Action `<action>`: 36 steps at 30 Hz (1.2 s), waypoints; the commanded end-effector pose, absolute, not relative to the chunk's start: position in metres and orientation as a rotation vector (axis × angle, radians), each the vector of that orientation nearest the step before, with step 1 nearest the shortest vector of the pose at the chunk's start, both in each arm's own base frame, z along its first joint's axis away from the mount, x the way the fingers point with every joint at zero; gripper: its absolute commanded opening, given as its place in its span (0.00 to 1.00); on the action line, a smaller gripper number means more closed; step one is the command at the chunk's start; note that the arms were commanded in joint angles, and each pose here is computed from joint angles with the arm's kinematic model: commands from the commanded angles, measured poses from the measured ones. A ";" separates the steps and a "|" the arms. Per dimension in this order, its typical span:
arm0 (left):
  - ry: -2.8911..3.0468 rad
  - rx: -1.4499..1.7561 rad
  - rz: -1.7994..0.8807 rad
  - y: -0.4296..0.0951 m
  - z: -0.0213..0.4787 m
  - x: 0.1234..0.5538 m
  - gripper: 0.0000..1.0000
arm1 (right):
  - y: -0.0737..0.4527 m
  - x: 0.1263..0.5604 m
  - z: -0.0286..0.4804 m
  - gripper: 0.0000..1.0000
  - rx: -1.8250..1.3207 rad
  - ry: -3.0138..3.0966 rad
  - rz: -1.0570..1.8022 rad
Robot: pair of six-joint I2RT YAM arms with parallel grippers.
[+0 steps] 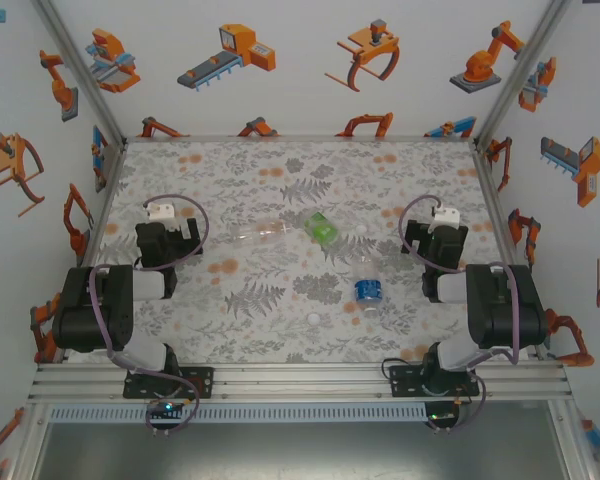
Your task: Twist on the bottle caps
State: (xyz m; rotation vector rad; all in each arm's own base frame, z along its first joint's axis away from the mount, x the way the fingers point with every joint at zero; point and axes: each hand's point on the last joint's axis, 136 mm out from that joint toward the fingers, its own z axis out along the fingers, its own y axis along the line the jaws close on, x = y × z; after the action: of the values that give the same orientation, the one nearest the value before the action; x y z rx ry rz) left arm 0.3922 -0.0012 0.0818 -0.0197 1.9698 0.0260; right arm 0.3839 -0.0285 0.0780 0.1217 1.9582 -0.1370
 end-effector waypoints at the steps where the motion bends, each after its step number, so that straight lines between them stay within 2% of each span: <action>1: 1.950 -0.019 0.001 -0.004 0.089 0.398 0.97 | -0.026 0.392 0.090 0.99 0.110 1.923 -0.109; 20: 1.962 0.001 -0.008 -0.007 0.095 0.398 0.97 | -0.023 0.391 0.096 0.99 0.093 1.916 -0.107; 27: 2.003 -0.048 0.074 -0.006 0.134 0.390 0.97 | -0.016 0.385 0.128 0.99 0.067 1.984 -0.148; 31: 2.050 -0.113 0.051 -0.011 0.160 0.382 0.97 | 0.006 0.371 0.137 0.98 0.031 2.095 -0.089; 36: 2.117 -0.185 -0.095 -0.025 0.206 0.366 0.97 | 0.043 0.341 0.145 0.90 0.035 2.277 0.054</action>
State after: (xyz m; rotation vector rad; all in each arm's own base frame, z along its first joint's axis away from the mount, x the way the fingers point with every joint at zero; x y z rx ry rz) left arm 0.3887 -0.0204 0.2074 -0.1102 1.9811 -0.0245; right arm 0.3742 0.0296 0.1695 0.0053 2.0488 -0.0098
